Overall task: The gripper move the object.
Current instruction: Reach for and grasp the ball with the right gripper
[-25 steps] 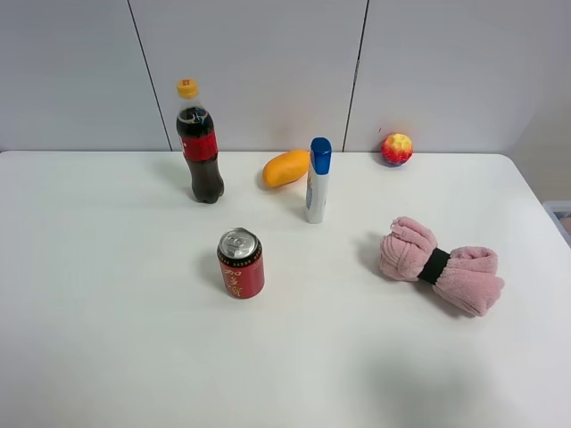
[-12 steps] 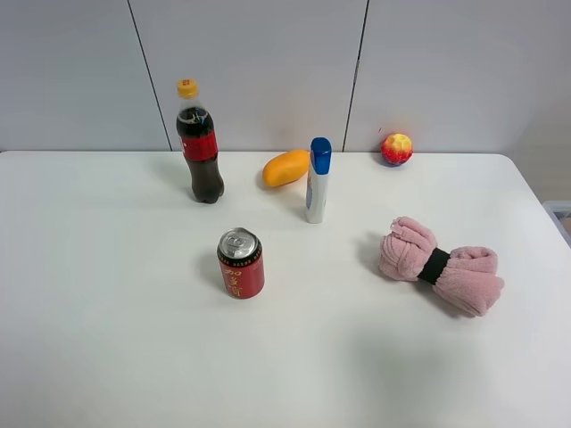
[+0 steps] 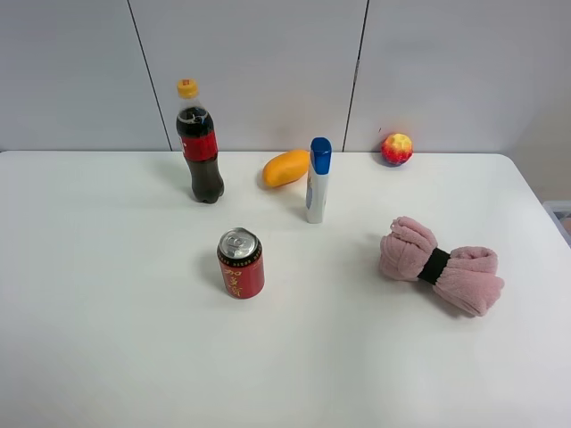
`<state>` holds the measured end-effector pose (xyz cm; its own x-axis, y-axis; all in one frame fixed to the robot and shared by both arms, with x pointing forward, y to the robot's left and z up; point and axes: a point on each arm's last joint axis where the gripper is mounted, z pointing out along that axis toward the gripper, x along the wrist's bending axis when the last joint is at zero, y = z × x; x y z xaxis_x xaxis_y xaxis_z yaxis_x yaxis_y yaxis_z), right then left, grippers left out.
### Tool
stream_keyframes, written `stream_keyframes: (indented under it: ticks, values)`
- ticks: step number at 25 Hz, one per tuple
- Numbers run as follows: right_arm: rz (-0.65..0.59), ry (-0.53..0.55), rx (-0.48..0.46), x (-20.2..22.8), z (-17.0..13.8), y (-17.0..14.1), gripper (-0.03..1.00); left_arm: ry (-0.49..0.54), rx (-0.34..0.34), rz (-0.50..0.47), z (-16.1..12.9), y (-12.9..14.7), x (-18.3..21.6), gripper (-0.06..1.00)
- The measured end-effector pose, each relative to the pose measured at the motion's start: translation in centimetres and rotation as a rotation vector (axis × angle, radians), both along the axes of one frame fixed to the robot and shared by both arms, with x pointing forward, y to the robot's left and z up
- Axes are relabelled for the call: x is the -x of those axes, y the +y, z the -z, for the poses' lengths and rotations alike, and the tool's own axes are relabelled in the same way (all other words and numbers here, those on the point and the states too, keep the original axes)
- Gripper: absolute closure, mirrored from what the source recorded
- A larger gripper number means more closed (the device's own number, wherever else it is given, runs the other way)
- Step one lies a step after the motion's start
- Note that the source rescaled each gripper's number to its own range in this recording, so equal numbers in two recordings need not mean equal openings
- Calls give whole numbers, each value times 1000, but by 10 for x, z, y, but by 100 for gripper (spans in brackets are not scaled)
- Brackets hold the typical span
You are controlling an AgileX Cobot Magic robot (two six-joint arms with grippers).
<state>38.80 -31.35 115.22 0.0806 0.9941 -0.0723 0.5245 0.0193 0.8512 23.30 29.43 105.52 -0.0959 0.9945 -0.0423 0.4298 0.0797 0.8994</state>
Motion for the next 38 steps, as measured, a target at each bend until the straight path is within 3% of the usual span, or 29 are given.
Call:
stream_keyframes:
  ticks: [8, 12, 20, 29, 38]
  values:
    - [-9, 153, -40, -84, 45, -4, -3, 0, 1, 0, 0, 0, 0, -6]
    - [-8, 141, -81, -122, 72, -5, -3, 0, 1, -1, 0, 0, 0, -6]
    - [-15, 86, -77, -180, 126, -7, -3, 0, 1, -1, 0, 0, 0, -6]
    - [-132, 44, -65, -255, 178, 34, -3, 0, 3, -1, 0, 0, 0, -6]
    - [-108, 67, -110, -281, 234, 43, -3, 0, 3, -1, 0, 0, 0, -6]
